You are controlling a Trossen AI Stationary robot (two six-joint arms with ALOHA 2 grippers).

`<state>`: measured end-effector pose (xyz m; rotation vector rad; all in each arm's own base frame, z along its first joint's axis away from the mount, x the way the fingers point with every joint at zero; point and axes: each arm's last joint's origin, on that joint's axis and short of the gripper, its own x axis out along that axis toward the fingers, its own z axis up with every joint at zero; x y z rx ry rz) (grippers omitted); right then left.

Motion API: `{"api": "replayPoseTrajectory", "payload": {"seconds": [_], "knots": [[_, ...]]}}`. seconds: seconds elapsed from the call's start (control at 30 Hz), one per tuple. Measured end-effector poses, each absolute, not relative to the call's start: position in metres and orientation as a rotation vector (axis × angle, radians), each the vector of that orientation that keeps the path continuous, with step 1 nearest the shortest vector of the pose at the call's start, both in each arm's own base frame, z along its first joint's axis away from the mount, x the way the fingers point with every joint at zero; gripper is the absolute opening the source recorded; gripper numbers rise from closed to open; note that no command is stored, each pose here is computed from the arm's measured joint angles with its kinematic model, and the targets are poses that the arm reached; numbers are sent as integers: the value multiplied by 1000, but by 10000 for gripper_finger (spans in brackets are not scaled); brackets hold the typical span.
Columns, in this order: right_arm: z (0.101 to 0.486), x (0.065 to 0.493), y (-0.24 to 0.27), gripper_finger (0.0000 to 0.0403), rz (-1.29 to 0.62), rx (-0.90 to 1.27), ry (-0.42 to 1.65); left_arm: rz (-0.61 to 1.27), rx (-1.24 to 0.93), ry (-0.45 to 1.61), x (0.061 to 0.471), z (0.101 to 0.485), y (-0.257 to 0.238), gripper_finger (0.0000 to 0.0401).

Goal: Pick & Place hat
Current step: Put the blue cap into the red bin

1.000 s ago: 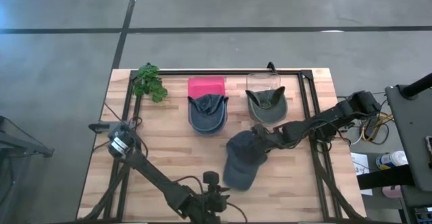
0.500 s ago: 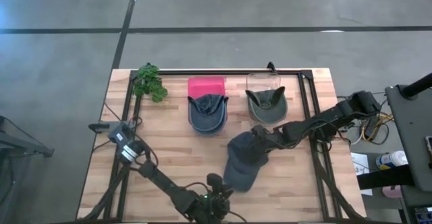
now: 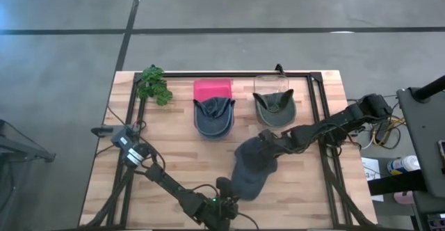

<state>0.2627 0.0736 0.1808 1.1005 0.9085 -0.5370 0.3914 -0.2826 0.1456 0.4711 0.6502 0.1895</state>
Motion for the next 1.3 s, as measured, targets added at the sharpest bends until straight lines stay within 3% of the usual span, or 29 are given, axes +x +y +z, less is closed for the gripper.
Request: {"api": "replayPoseTrajectory", "payload": {"seconds": [0.3, 0.77, 0.97, 1.3], "knots": [[175, 259, 73, 89, -541, 1092, 941, 120, 470, 646, 388, 153, -294, 110], [177, 260, 79, 80, -472, 1147, 965, 186, 511, 662, 399, 144, -276, 110], [177, 257, 89, 84, -443, 1162, 1000, 349, 558, 603, 401, 147, -270, 110], [186, 267, 96, 80, -327, 1249, 909, 346, 460, 549, 416, 152, -261, 110]]}}
